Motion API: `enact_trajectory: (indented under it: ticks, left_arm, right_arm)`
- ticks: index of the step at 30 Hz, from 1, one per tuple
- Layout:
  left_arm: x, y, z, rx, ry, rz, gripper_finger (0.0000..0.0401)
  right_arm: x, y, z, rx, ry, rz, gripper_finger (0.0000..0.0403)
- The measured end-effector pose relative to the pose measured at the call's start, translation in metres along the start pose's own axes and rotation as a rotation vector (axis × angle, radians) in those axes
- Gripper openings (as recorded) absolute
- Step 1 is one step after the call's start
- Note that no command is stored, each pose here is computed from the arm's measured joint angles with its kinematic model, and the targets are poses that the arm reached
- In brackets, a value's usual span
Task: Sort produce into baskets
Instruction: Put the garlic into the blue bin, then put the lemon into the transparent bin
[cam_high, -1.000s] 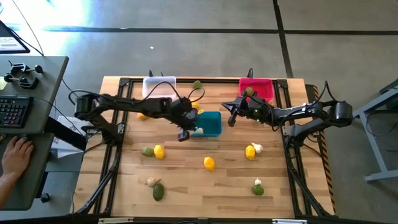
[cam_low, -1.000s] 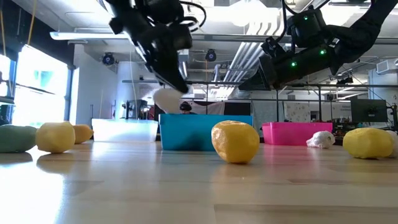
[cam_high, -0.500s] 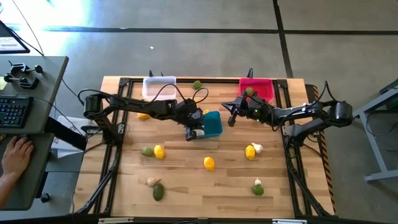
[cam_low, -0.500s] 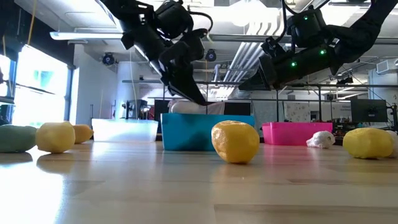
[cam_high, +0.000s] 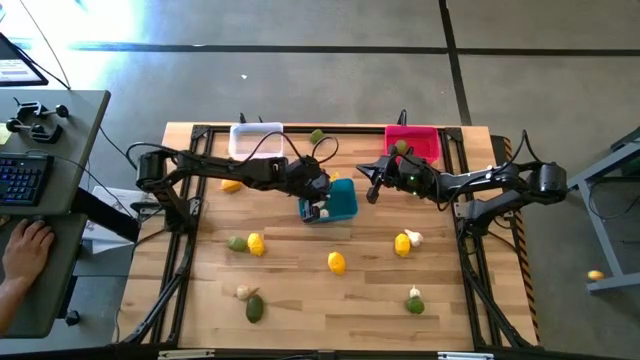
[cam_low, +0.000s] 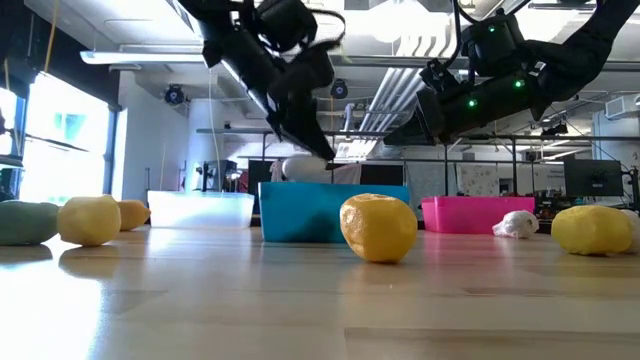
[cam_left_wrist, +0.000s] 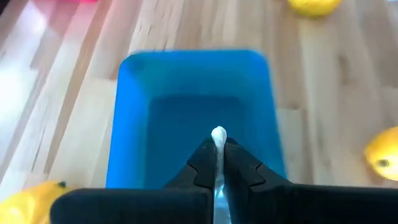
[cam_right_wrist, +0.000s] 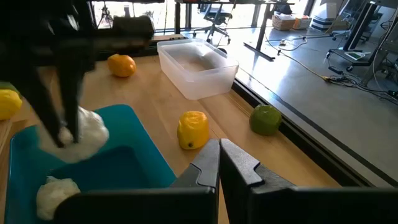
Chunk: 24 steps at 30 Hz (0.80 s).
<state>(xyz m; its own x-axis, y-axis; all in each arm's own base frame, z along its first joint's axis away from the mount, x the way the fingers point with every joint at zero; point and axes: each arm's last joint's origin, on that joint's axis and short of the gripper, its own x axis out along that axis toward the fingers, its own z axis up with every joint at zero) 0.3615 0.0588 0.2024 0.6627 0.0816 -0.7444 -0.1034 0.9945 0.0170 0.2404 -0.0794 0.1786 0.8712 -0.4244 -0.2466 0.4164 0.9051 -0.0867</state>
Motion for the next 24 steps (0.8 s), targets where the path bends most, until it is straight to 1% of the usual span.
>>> enact_trajectory:
  ticks: [5,9,15,18,21,24]
  left_arm:
    - [0.025,0.001,-0.012,0.054,0.064,0.021,0.0007]
    - [0.034,0.002,-0.017,0.076,0.094,0.065,0.0034]
    - [0.017,0.001,-0.007,0.081,0.035,0.08,0.0097]
    - [0.007,0.001,-0.001,0.082,0.004,0.083,0.0125]
    - [-0.001,0.0,0.003,0.085,-0.024,0.083,0.0133]
    - [-0.005,-0.005,0.007,0.113,-0.083,0.074,0.0119]
  right_arm:
    - [0.0,0.0,0.0,0.0,0.001,0.0,0.0]
    - [0.0,0.0,-0.001,-0.002,0.014,0.0,0.0]
    - [0.0,0.0,-0.003,0.005,0.034,0.001,0.0002]
    - [0.0,0.0,-0.003,0.023,0.035,-0.014,0.0013]
    - [-0.001,0.001,-0.002,0.027,0.049,-0.027,0.0037]
    - [-0.001,0.006,0.003,0.021,0.088,-0.014,0.0073]
